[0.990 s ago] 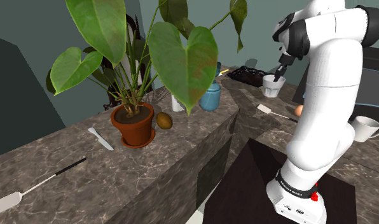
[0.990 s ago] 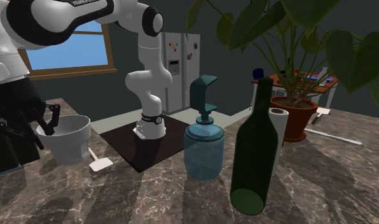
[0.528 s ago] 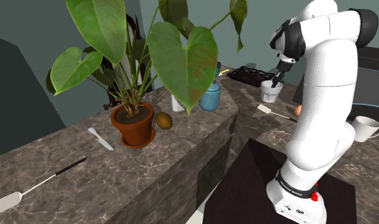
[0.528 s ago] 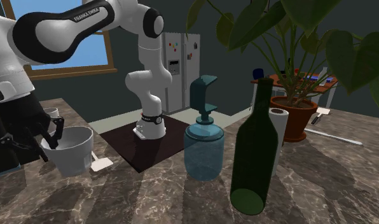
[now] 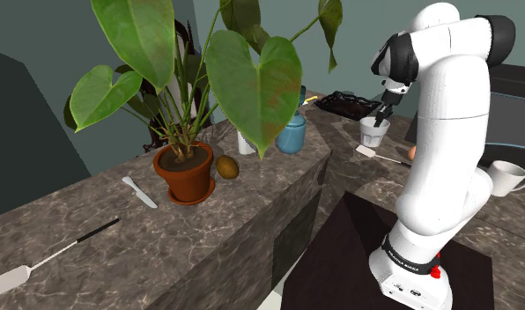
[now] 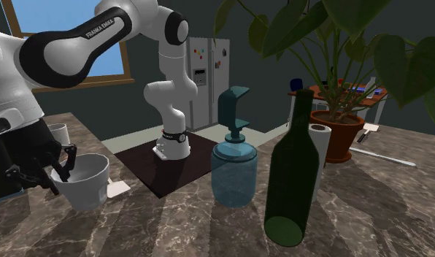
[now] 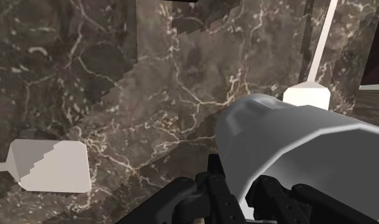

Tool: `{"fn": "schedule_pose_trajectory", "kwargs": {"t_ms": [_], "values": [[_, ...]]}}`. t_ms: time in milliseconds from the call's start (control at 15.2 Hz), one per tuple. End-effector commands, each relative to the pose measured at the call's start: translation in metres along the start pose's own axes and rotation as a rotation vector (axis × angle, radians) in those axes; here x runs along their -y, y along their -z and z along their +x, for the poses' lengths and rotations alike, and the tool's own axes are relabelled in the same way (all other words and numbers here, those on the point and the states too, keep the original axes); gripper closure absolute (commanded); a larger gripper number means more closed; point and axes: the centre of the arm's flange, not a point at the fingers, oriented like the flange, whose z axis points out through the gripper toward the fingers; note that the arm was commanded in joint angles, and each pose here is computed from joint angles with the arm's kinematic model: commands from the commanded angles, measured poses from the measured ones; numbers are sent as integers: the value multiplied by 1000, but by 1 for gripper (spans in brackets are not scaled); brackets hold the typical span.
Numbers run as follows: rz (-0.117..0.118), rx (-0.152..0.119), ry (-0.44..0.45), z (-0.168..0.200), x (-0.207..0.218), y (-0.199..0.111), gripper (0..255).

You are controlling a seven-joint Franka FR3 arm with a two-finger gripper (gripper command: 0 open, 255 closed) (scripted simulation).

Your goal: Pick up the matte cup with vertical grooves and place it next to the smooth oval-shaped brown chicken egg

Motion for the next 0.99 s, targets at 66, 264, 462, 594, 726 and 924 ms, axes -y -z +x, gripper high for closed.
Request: {"fn": "schedule_pose_trajectory", "kwargs": {"t_ms": [66,264,462,594,726,924], "values": [[0,0,0,0,0,0,255],[0,0,0,0,0,0,0],[0,0,0,0,0,0,0],[0,0,0,0,0,0,0],[0,0,0,0,0,26,0],[0,0,0,0,0,50,0]]}}
